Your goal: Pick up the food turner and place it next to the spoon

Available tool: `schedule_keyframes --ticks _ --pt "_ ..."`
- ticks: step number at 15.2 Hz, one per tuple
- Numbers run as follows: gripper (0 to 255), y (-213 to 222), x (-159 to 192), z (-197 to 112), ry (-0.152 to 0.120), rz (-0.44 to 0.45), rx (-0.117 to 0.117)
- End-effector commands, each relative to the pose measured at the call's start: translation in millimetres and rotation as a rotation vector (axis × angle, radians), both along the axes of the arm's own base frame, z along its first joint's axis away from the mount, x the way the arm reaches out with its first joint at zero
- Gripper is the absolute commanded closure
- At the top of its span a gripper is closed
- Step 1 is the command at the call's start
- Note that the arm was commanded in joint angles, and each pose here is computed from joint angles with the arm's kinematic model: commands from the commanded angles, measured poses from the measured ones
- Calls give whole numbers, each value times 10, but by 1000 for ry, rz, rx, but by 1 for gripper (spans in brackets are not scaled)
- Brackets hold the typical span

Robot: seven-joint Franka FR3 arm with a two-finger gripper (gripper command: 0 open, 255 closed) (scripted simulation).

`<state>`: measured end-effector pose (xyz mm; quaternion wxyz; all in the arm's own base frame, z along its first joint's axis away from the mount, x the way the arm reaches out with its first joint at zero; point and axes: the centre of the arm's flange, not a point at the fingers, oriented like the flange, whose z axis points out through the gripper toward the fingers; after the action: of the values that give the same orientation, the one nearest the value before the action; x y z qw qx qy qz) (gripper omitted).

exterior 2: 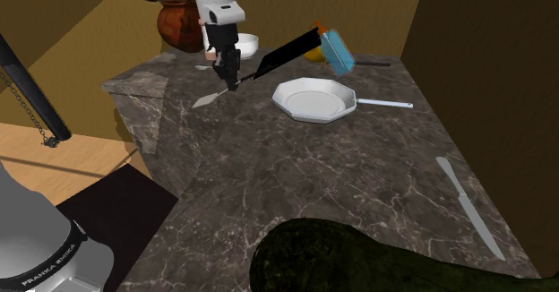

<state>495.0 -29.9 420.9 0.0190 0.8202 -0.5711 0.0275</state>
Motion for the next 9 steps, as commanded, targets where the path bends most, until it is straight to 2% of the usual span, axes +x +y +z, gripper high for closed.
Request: schedule_keyframes --ticks 1,9 --pt "255 258 114 36 0 -2 1" --pt "255 1246 486 37 0 -2 1"
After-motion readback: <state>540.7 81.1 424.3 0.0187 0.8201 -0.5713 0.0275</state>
